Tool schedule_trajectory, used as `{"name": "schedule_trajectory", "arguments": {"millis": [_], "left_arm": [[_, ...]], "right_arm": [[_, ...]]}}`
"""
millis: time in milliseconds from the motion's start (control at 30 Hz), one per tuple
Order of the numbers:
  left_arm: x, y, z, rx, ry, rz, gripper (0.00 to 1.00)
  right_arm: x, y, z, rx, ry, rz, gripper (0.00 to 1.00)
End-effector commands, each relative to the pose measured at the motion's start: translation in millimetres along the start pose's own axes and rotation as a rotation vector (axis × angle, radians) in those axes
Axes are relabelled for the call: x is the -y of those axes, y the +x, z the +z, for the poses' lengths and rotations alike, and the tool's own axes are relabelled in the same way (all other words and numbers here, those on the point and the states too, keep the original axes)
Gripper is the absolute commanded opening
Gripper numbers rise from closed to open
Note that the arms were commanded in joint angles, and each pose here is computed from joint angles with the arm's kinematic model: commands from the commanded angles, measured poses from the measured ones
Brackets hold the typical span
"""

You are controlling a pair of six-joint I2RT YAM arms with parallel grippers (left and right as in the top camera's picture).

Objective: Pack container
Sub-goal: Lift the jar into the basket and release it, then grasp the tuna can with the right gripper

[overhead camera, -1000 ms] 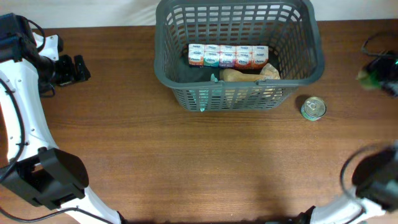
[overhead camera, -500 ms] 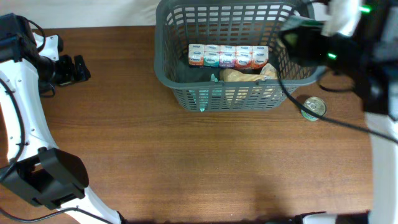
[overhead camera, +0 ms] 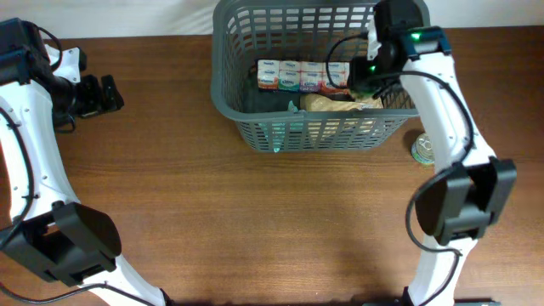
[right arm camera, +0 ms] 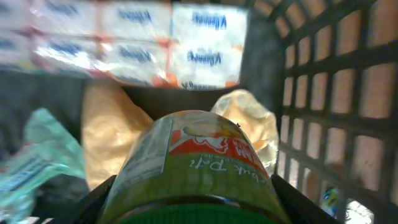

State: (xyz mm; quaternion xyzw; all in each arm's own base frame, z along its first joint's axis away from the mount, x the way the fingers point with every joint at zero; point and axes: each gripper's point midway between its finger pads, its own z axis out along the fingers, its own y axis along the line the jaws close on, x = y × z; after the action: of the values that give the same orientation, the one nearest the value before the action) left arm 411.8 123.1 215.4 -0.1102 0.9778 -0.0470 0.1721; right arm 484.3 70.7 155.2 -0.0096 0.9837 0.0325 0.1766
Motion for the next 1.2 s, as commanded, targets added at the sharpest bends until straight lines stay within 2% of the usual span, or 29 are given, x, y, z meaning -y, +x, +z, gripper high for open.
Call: {"name": "schedule_trajectory", "arguments": {"millis": [0, 67, 167, 267, 367, 467, 533, 633, 700, 800, 933, 1033, 1167], "left_arm": [[0.8, 0.8, 2.4, -0.006, 0.014, -0.014, 0.99], [0.8, 0.8, 2.4, -0.006, 0.014, -0.014, 0.99], [0.7, 0.8, 2.4, -0.006, 0.013, -0.014, 0.99], [0.7, 0.8, 2.4, -0.006, 0.013, -0.014, 0.99], [0.8, 0.8, 2.4, -0.006, 0.014, -0.014, 0.99], [0.8, 0.8, 2.4, -0.006, 0.014, -0.014, 0.99], [0.7, 0.8, 2.4, -0.006, 0.013, -0.014, 0.99], [0.7, 0.8, 2.4, -0.006, 0.013, -0.014, 0.99], [0.8, 0.8, 2.4, -0.006, 0.014, -0.014, 0.99], [0.7, 0.8, 2.4, -0.006, 0.013, -0.014, 0.99], [0.7, 0.8, 2.4, -0.006, 0.013, -0.014, 0.99], [0.7, 0.8, 2.4, -0.006, 0.013, -0.014, 0.99], [0.8, 0.8, 2.4, -0.006, 0.014, -0.014, 0.99]], "right_arm": [[-1.2, -2.4, -6.3, 0.013, 0.005, 0.004, 0.7], [3.3, -14.6, -39.4, 0.081, 0.001, 0.008, 0.85], [8.4, -34.9, -103.1, 0.211, -0.009, 0.023, 0.95], [20.6, -42.4, -188.5, 0.362, 0.015, 0.044, 0.93], [72.8, -32.5, -272.2, 0.527, 0.125, 0.152, 0.93], [128.1, -18.9, -306.4, 0.601, 0.197, 0.301, 0.93], [182.5, -1.4, -312.0, 0.6, 0.244, 0.483, 0.93], [248.3, 21.0, -284.1, 0.523, 0.235, 0.649, 0.94], [273.7, 32.5, -252.1, 0.451, 0.191, 0.72, 0.94], [297.7, 53.4, -169.5, 0.292, 0.111, 0.819, 0.89], [289.6, 86.4, -71.0, 0.08, 0.127, 0.832, 0.89], [281.0, 109.3, -20.3, -0.029, 0.176, 0.813, 0.89], [263.2, 119.7, 15.8, -0.086, 0.217, 0.75, 0.88]]}}
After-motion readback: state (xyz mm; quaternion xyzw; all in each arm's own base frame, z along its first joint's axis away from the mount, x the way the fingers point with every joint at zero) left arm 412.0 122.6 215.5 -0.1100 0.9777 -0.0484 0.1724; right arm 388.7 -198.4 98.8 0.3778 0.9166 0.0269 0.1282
